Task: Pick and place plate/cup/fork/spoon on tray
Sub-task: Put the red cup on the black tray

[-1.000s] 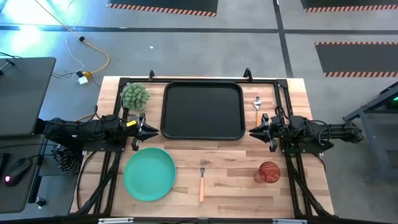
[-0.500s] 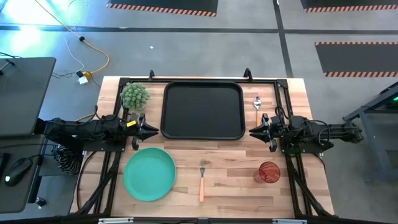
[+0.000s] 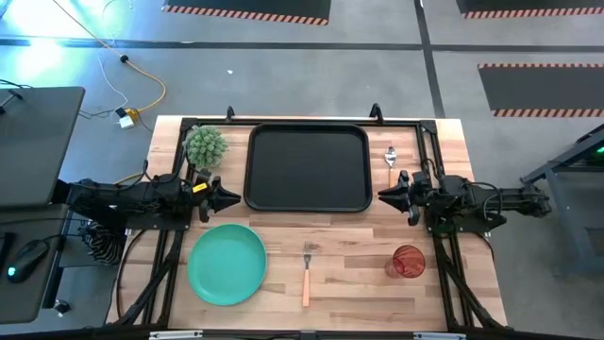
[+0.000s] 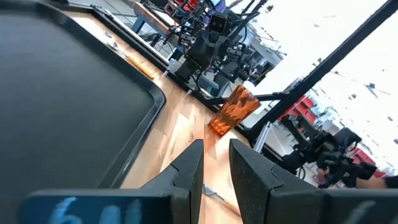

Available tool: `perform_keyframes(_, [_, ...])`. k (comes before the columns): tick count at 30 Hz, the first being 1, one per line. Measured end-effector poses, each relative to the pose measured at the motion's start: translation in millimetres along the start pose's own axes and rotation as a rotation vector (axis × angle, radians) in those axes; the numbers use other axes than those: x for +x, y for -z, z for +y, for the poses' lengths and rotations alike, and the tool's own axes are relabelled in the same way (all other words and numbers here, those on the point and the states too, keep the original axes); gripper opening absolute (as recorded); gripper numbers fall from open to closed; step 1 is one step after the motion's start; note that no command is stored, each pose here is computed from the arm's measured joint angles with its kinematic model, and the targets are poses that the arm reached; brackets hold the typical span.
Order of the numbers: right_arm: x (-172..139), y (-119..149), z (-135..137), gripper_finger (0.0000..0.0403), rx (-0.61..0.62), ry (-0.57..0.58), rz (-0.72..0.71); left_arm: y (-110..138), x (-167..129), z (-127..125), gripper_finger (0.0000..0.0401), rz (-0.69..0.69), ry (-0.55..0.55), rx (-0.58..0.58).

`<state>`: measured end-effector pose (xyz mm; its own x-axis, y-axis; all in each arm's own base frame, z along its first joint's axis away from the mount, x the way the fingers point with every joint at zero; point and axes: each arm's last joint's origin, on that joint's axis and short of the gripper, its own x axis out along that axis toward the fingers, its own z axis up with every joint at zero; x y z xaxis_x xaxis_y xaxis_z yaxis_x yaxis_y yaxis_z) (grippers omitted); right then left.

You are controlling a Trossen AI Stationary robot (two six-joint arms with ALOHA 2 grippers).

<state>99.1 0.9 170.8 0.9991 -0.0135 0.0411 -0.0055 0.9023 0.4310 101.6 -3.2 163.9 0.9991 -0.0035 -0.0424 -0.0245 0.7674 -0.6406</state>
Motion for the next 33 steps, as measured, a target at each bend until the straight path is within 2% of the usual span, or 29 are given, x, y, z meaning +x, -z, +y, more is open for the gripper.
perform_keyframes(7, [-1,-9,2,0.0075,0.061,0.019,-0.12,-1,0,-1,0.0067,-0.008,0.007,-0.009])
perform_keyframes(13, [-4,-26,8,0.0075,0.106,-0.014,-0.308,-5,0,-4,0.0067,-0.055,0.043,-0.011])
perform_keyframes(21, [-10,-41,14,0.0075,0.12,-0.087,-0.469,-13,-1,-9,0.0067,-0.156,0.075,-0.018])
perform_keyframes(27, [-16,-63,25,0.0092,0.1,-0.085,-0.487,-13,-1,-9,0.0067,-0.162,0.064,-0.018])
perform_keyframes(33, [-30,-98,42,0.013,0.029,-0.039,-0.373,-13,-1,-9,0.0067,-0.162,0.064,-0.018])
